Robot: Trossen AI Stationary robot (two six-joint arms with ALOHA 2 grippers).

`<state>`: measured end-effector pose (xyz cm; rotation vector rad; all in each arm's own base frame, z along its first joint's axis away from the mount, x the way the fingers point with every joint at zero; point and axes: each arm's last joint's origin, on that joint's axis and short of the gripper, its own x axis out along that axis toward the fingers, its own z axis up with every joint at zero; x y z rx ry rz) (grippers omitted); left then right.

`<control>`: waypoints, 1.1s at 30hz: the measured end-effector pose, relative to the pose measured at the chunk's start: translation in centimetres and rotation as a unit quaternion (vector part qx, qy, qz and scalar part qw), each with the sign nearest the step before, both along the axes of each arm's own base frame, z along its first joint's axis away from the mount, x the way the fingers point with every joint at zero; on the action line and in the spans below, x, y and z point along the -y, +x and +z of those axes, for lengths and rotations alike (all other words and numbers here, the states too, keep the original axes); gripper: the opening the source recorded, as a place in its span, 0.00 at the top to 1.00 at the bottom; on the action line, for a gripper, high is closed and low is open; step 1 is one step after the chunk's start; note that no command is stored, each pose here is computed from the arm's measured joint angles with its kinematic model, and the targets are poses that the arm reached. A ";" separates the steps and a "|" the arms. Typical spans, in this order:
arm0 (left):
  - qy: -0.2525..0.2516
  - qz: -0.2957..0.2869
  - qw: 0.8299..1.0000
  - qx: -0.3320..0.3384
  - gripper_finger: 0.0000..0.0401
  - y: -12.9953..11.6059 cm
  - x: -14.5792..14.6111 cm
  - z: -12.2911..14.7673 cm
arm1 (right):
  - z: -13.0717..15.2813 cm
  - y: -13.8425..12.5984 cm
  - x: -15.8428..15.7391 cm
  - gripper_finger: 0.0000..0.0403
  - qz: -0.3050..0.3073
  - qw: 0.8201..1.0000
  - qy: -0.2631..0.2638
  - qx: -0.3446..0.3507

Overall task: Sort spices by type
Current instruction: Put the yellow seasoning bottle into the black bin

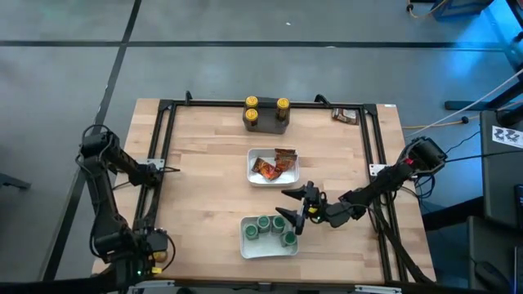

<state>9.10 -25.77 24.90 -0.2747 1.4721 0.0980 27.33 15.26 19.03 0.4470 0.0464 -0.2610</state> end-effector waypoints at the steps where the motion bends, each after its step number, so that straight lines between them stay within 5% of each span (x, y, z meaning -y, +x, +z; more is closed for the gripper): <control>1: 0.001 0.003 1.000 -0.001 0.30 0.0 0.0 -0.1 | 0.0 0.0 0.0 0.15 0.002 1.000 0.000 0.000; 22: -0.024 0.038 0.999 -0.028 0.31 -0.7 -0.5 -4.6 | 0.0 0.0 0.0 0.15 0.004 1.000 -0.014 -0.005; 29: -0.024 0.031 0.999 -0.028 0.50 -0.6 -0.4 -4.6 | -0.1 0.0 0.0 0.15 0.004 1.000 -0.018 -0.010; 33: -0.024 0.017 0.999 -0.026 0.50 -0.2 -0.6 -4.6 | -0.1 0.0 0.0 0.15 0.004 1.000 -0.018 -0.010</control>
